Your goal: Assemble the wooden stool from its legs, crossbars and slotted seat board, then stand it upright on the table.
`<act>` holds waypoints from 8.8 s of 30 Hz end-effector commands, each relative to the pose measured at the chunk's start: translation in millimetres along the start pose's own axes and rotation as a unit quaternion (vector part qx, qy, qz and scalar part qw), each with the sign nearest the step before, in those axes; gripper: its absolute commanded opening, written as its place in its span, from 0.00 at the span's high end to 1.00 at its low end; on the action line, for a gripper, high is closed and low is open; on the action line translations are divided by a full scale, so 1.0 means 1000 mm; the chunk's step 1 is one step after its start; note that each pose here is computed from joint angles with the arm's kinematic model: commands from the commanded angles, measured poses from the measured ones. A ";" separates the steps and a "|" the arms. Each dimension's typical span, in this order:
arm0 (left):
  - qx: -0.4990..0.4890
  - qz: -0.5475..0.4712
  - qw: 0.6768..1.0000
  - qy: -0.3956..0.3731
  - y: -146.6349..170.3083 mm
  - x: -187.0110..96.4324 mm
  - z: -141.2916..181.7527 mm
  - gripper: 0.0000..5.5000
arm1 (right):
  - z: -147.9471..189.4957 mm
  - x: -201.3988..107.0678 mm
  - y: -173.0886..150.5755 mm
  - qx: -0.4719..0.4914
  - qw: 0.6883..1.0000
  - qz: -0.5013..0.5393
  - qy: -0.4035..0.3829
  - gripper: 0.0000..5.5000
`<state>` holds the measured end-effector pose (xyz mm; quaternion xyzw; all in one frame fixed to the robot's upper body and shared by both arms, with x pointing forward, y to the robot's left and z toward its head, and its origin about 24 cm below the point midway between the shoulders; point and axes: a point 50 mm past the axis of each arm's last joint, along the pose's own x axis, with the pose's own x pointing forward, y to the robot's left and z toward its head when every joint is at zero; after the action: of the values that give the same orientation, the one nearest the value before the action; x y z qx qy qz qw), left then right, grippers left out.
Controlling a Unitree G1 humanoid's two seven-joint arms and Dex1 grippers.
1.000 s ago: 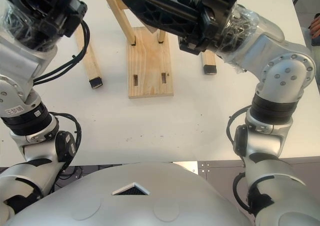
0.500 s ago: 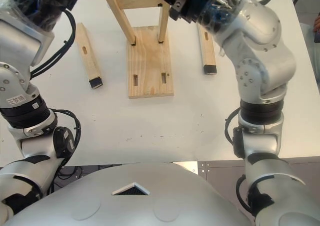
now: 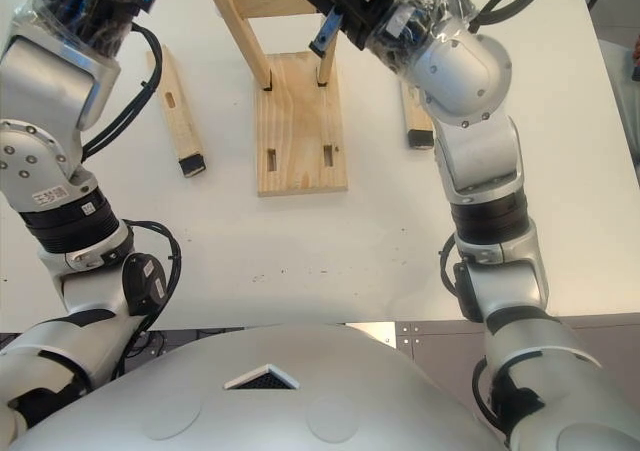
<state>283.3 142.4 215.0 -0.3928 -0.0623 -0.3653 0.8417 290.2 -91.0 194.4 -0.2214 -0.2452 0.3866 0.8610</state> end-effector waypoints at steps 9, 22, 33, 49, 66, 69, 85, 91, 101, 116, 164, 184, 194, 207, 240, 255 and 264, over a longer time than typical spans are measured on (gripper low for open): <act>0.001 -0.038 0.999 0.006 -0.010 -0.002 -0.003 0.78 | 0.001 -0.001 0.012 0.083 0.995 0.046 -0.012 0.77; -0.007 -0.016 1.000 -0.012 -0.002 -0.003 0.002 0.93 | 0.005 -0.002 0.003 0.134 0.990 0.029 -0.017 0.77; -0.010 -0.028 1.000 -0.004 -0.004 -0.001 -0.003 0.93 | 0.005 -0.001 0.012 0.152 0.987 0.056 -0.011 0.77; 0.002 -0.016 1.000 0.025 0.002 -0.002 -0.013 0.80 | 0.007 -0.003 0.011 0.219 0.974 0.061 -0.012 0.77; 0.014 0.043 0.999 -0.017 0.016 -0.005 0.000 0.93 | -0.006 -0.007 0.014 0.136 0.989 0.058 0.019 0.77; 0.020 0.037 0.999 -0.013 0.015 -0.004 -0.002 0.84 | -0.008 -0.007 0.015 0.136 0.989 0.056 0.021 0.77; -0.005 0.032 0.999 0.001 0.013 -0.002 -0.016 0.93 | -0.010 -0.006 0.013 0.126 0.991 0.042 0.025 0.77; 0.039 0.025 0.999 -0.022 0.004 -0.001 0.017 0.93 | -0.011 -0.005 0.015 0.128 0.990 0.046 0.029 0.57; 0.244 0.246 0.937 0.049 0.025 -0.058 0.094 0.93 | -0.026 -0.019 0.023 0.082 0.993 0.038 0.080 0.47; 0.193 0.529 0.827 -0.001 0.131 -0.102 0.026 0.93 | -0.033 -0.020 0.028 0.067 0.993 0.046 0.089 0.47; 0.318 0.599 0.727 0.110 0.133 -0.155 -0.070 0.93 | -0.042 -0.025 0.043 0.015 0.992 0.074 0.104 0.47; 0.295 0.362 0.874 0.137 0.110 -0.130 -0.064 0.93 | -0.044 -0.027 0.047 0.010 0.991 0.076 0.110 0.47; 0.340 0.315 0.875 0.140 0.100 -0.147 -0.082 0.93 | -0.044 -0.027 0.046 0.010 0.991 0.076 0.111 0.47; 0.339 0.323 0.870 0.154 0.108 -0.153 -0.094 0.84 | -0.045 -0.027 0.046 0.009 0.990 0.080 0.112 0.47; 0.355 0.282 0.891 0.032 0.084 -0.069 -0.014 0.99 | -0.050 -0.025 0.051 0.002 0.990 0.084 0.113 0.47; 0.278 0.311 0.905 -0.080 0.088 -0.083 0.019 0.99 | -0.052 -0.027 0.050 0.003 0.989 0.088 0.115 0.47; 0.303 0.408 0.835 0.210 0.118 -0.148 0.012 0.81 | -0.053 -0.031 0.053 0.006 0.989 0.083 0.122 0.47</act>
<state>266.5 282.3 112.6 -0.0693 0.0807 -0.0091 0.9943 276.0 -91.0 115.9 -0.2755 -0.1205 0.4304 0.8511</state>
